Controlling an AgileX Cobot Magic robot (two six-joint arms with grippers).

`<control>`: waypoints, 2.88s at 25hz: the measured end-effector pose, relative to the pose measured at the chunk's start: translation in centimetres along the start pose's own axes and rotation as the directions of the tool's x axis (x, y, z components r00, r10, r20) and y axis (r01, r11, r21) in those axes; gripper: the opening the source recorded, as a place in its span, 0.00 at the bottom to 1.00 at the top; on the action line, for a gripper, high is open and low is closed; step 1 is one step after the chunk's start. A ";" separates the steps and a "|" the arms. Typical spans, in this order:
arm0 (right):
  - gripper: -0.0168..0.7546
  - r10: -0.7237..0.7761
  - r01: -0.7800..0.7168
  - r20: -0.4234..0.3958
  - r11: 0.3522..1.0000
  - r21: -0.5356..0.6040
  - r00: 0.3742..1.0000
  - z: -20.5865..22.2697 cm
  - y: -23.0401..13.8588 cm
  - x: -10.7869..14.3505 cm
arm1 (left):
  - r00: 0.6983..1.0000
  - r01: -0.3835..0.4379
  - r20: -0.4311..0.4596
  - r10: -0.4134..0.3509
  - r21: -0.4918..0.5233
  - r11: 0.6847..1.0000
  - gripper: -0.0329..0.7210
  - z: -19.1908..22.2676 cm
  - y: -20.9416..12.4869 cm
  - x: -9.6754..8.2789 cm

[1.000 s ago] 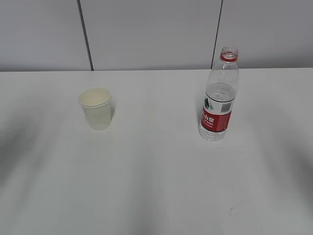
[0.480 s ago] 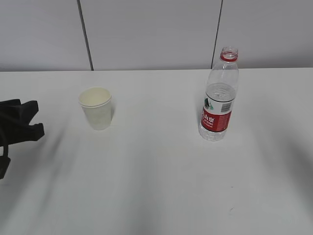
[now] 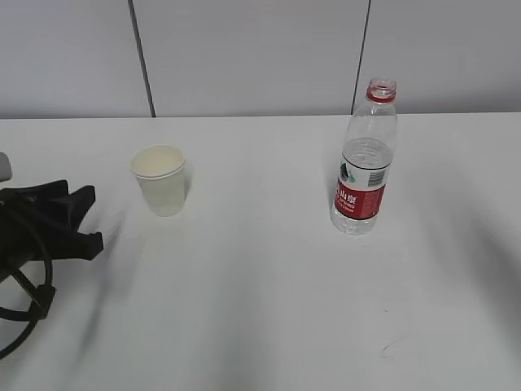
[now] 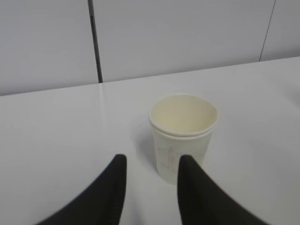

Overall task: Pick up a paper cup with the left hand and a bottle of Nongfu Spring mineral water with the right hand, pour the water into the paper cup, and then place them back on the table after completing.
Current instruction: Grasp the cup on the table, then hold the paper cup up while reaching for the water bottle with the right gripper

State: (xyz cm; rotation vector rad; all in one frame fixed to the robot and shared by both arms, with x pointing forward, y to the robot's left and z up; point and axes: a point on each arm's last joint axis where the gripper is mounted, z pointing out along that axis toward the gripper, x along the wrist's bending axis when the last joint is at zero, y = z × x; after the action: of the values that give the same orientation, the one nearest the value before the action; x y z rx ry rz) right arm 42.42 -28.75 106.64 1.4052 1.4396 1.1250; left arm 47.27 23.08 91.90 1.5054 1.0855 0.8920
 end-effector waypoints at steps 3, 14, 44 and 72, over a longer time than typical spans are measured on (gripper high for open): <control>0.73 0.000 0.000 0.004 0.999 -0.049 1.000 0.0 0.4 0.0 | 1.000 -0.004 0.016 0.003 0.063 0.998 0.43 0.5 -1.7 -0.1; 0.73 0.001 -0.001 0.008 0.996 -0.084 1.000 0.0 0.8 -0.1 | 0.997 -0.027 0.072 0.020 0.093 0.995 0.89 4.3 -3.3 -0.5; 0.73 0.003 -0.002 0.008 0.996 -0.086 1.000 0.0 0.8 -0.1 | 0.992 0.016 0.129 -0.014 -0.015 1.000 0.82 16.0 -5.7 -0.8; 0.73 -0.133 0.115 -0.174 0.988 -0.106 0.976 4.7 -5.5 1.5 | 0.991 0.015 0.134 -0.012 -0.018 1.000 0.57 16.0 -5.6 -0.9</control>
State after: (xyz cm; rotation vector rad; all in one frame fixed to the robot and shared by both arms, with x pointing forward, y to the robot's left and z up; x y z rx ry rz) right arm 45.37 -26.91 100.16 1.1546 1.5566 1.2491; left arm 60.88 17.63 83.29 1.5180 0.9852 0.7785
